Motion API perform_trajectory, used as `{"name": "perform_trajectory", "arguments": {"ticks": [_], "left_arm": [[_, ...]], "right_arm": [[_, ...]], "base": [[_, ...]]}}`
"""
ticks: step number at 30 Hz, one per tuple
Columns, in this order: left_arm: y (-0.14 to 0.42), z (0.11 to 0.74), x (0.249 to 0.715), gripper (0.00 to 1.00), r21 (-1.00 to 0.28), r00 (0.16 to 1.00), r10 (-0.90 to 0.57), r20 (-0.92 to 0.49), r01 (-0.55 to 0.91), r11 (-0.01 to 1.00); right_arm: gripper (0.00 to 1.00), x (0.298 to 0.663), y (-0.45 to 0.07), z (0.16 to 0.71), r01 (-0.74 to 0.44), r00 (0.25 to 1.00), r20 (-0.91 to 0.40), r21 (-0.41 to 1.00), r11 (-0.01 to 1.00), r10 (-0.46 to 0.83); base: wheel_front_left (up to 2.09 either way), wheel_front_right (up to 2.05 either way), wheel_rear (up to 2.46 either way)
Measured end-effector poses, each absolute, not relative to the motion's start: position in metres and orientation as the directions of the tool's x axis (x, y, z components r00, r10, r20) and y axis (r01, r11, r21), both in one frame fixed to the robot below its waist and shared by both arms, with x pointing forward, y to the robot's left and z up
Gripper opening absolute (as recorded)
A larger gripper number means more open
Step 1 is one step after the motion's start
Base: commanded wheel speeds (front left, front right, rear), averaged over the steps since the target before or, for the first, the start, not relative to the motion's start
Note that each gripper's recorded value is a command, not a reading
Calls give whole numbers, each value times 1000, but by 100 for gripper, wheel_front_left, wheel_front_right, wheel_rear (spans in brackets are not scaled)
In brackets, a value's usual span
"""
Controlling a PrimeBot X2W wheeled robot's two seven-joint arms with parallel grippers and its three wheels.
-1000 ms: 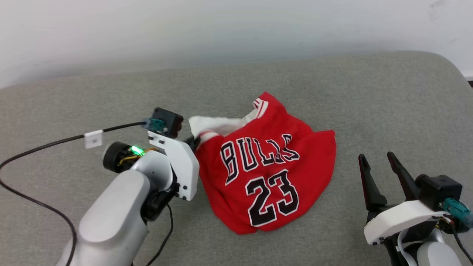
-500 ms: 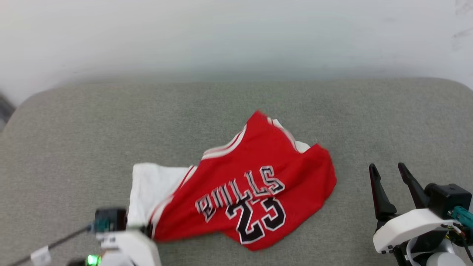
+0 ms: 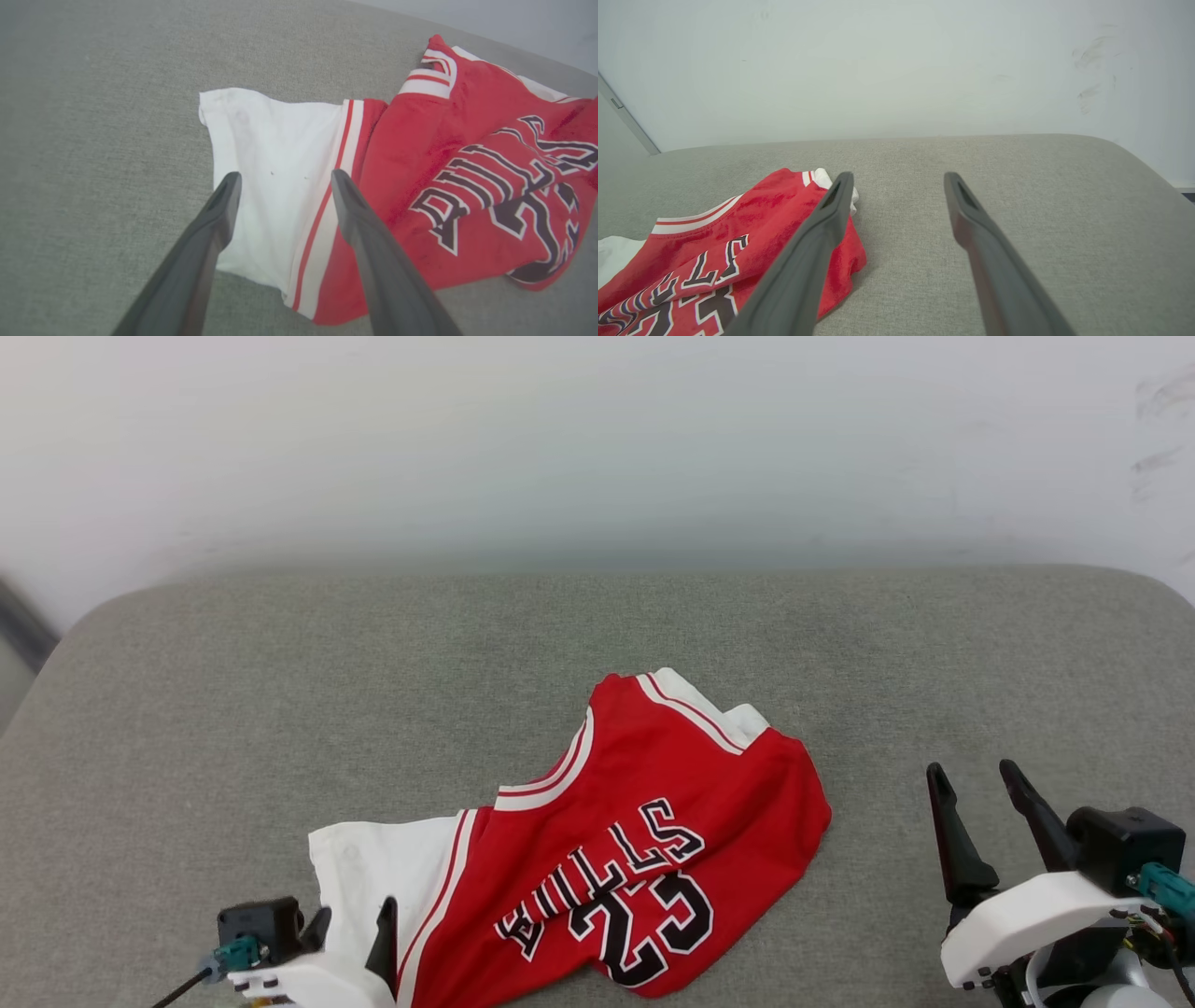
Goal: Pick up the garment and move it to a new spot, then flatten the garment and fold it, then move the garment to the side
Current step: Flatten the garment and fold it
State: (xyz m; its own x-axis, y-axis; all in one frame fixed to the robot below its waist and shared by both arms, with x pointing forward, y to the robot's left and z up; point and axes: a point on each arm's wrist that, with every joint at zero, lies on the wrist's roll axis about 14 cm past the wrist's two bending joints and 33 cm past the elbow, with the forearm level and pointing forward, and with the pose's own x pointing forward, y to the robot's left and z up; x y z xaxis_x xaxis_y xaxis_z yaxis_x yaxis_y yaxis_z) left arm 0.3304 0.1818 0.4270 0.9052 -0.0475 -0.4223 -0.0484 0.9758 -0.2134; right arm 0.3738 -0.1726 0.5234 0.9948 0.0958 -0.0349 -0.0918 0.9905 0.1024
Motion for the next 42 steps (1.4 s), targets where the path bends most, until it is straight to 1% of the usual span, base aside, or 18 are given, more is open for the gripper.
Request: {"name": "perform_trajectory", "arguments": {"ticks": [5,10,13,16,19,23,27,31,33,37,42], "left_arm": [[176,480,360,100,-142,979,-66,-193,38,989],[162,523,375,100,-93,995,-97,-7,96,991],[156,536,376,100,-85,993,-107,58,112,990],[156,542,376,100,-84,991,-103,90,111,990],[156,546,374,100,-92,989,-95,112,106,990],[161,549,371,100,-96,989,-75,126,88,991],[170,549,366,100,-102,991,-42,131,55,993],[176,547,367,100,-109,992,-16,128,30,994],[176,546,371,100,-117,991,-11,130,26,993],[179,539,376,100,-129,993,8,114,7,992],[185,528,385,100,-135,996,35,88,-22,991]], "right_arm": [[100,369,-178,525,-77,996,-34,97,992,80],[100,364,-183,527,-63,997,-36,96,993,67],[100,363,-185,530,-58,998,-30,92,994,61],[100,362,-187,531,-54,998,-36,92,994,57],[100,362,-187,522,-51,995,-78,116,992,60],[100,363,-186,502,-42,982,-176,156,987,70],[100,372,-180,474,-51,939,-326,187,981,111],[100,396,-165,467,-120,891,-410,199,973,193],[100,407,-150,459,-176,846,-469,203,963,254],[100,423,-125,444,-285,730,-593,189,940,340],[100,436,-106,417,-369,588,-714,182,911,380]], "base": [[0,0,0],[0,0,0],[0,0,0],[0,0,0],[0,0,0],[0,0,0],[0,0,0],[0,0,0],[0,0,0],[0,0,0],[0,0,0]]}}
